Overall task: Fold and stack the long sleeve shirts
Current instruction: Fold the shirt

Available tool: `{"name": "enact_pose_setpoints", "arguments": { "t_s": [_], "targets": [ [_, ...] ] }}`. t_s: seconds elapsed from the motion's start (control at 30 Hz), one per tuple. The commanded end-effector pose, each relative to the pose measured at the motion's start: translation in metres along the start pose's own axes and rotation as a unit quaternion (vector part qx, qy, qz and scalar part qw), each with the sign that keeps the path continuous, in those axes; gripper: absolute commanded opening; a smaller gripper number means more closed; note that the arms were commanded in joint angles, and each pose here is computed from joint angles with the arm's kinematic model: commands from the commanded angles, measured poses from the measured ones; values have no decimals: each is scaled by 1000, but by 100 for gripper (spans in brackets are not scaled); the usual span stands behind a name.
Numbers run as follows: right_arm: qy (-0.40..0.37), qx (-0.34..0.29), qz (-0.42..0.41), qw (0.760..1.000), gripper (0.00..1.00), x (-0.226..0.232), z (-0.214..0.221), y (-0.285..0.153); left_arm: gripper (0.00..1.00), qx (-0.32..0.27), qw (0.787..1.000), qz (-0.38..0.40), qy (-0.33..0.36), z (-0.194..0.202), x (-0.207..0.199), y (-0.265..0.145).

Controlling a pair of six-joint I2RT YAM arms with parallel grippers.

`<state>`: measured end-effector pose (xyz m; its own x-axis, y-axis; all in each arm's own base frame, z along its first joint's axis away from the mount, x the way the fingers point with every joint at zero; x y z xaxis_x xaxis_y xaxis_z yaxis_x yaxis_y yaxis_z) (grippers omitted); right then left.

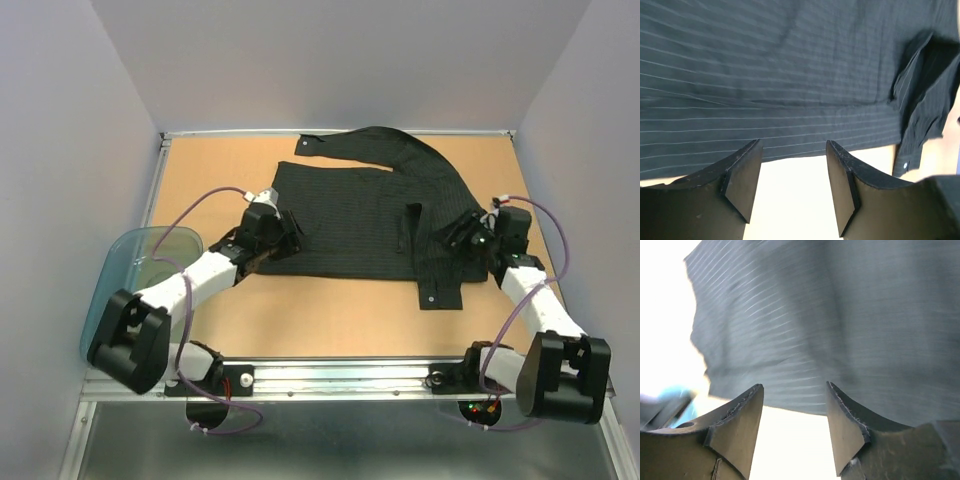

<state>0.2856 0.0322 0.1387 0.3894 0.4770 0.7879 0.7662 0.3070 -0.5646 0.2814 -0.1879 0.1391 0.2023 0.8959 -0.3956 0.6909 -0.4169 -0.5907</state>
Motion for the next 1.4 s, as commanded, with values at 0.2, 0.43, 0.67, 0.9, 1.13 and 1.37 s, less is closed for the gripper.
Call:
{"name": "enact_pose_setpoints", "arguments": {
  "t_s": [0.2, 0.43, 0.67, 0.9, 1.13, 1.37],
  "targets": [
    [-86, 190, -211, 955, 58, 107, 140, 47, 62, 33, 998, 36, -28, 23, -24, 39],
    [-115, 281, -239, 922, 58, 114, 244, 88, 61, 69, 995, -28, -63, 49, 19, 52],
    [-99, 271, -213, 934, 58, 72, 255, 112, 60, 90, 988, -75, -105, 74, 60, 47],
    [-72, 211, -152, 963, 57, 17, 206, 107, 60, 98, 978, -97, -158, 89, 92, 39],
    [-80, 200, -163, 963, 58, 21, 175, 86, 59, 96, 980, -78, -156, 84, 86, 36],
    [-119, 220, -197, 948, 59, 70, 173, 62, 60, 37, 993, -46, -105, 40, 55, 26]
  ]
}}
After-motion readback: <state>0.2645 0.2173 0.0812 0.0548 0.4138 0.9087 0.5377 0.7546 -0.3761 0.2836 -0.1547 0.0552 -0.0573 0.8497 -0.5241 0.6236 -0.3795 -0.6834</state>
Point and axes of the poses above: each gripper's point midway between its finger pads, its own y axis out along the fingers, its own x axis along the line the jaws close on, z = x × y, the point moved 3 cm from there along -y, back along the fingers, and after that the axes turned 15 degrees about y, right-handed, at the moved point
